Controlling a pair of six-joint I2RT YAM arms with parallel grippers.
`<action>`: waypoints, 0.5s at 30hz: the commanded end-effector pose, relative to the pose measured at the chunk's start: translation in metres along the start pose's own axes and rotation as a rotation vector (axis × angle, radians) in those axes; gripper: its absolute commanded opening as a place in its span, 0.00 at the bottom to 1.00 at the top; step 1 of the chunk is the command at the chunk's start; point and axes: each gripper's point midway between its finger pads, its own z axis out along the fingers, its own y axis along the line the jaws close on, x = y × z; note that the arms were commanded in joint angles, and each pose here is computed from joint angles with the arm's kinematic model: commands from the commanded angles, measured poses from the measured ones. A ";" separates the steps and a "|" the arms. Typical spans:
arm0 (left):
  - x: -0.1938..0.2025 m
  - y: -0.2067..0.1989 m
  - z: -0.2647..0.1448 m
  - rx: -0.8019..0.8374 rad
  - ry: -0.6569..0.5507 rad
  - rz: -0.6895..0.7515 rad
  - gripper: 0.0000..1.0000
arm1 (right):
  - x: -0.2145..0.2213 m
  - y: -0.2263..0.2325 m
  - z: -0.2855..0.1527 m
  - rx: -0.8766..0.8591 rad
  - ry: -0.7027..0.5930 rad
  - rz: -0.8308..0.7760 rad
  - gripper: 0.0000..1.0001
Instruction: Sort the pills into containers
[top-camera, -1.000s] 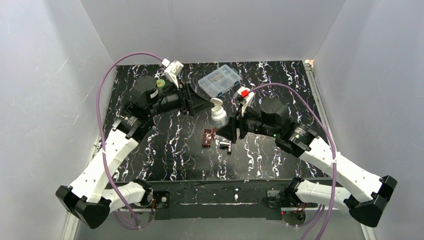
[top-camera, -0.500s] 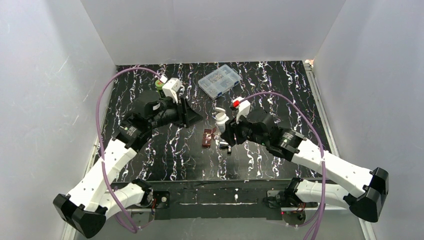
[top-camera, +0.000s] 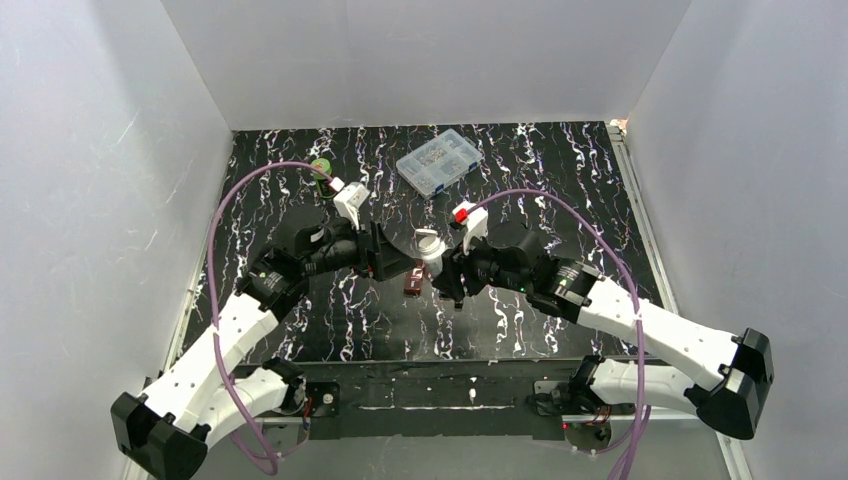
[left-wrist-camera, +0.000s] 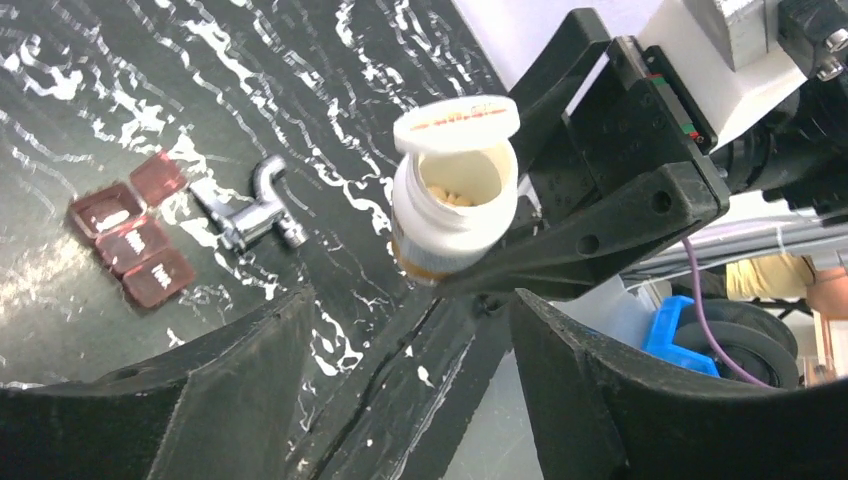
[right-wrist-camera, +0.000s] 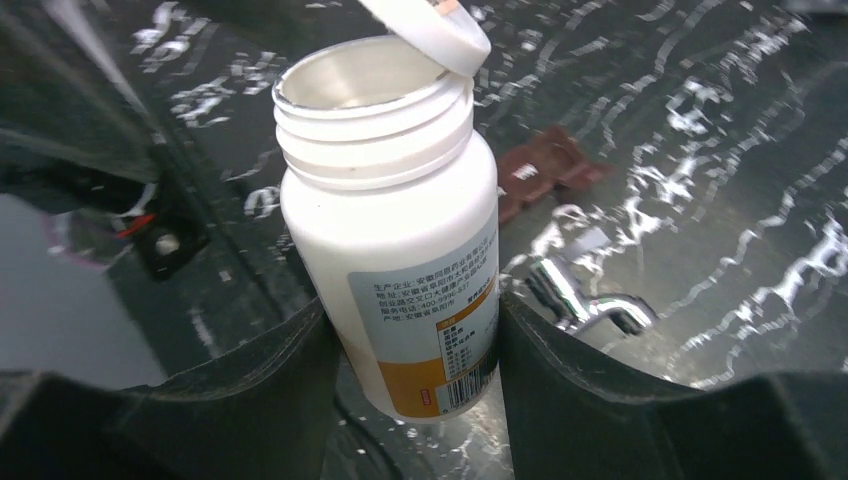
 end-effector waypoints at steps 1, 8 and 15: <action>-0.025 -0.045 -0.018 0.170 -0.079 0.129 0.72 | -0.071 0.063 -0.042 -0.325 -0.200 -0.037 0.01; -0.051 -0.101 -0.044 0.470 -0.118 0.229 0.82 | -0.111 0.091 -0.105 -0.676 -0.282 0.030 0.01; -0.073 -0.150 -0.068 0.685 -0.161 0.305 0.98 | -0.128 0.129 -0.156 -1.107 -0.258 -0.003 0.01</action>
